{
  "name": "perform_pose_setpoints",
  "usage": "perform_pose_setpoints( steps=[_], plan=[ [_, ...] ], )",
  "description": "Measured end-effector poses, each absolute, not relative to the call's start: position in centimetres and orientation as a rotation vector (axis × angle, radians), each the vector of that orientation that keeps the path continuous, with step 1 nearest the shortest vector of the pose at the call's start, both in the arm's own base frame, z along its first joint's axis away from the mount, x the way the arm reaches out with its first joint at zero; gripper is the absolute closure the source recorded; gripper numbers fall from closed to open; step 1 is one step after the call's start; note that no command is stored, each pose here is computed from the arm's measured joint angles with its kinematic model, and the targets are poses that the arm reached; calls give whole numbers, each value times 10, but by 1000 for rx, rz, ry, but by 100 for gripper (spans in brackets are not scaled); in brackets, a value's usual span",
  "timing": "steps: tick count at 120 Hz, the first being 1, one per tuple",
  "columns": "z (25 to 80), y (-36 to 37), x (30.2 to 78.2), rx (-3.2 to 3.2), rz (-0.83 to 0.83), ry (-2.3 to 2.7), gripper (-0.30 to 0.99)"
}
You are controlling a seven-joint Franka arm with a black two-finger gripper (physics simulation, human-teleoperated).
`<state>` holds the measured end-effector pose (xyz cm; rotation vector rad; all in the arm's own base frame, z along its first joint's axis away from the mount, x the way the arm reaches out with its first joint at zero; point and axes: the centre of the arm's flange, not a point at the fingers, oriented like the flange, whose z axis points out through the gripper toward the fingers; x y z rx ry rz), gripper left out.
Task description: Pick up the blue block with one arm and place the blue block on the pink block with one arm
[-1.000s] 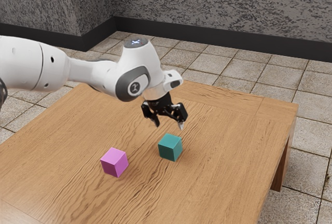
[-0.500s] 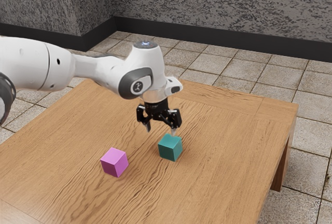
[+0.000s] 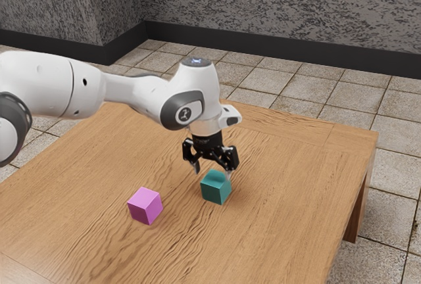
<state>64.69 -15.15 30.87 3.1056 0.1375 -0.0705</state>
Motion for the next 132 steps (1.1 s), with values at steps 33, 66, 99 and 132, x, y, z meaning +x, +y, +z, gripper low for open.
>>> perform_pose_setpoints(
  steps=[33, 66, 99, 132],
  plan=[
    [289, -152, 648, 3092, -86, 72, 0],
    [281, -150, 649, 3084, -72, 12, 0],
    [267, -139, 652, 3088, -73, -12, 2],
    [262, -139, 652, 3089, -75, -49, 10]
  ],
)
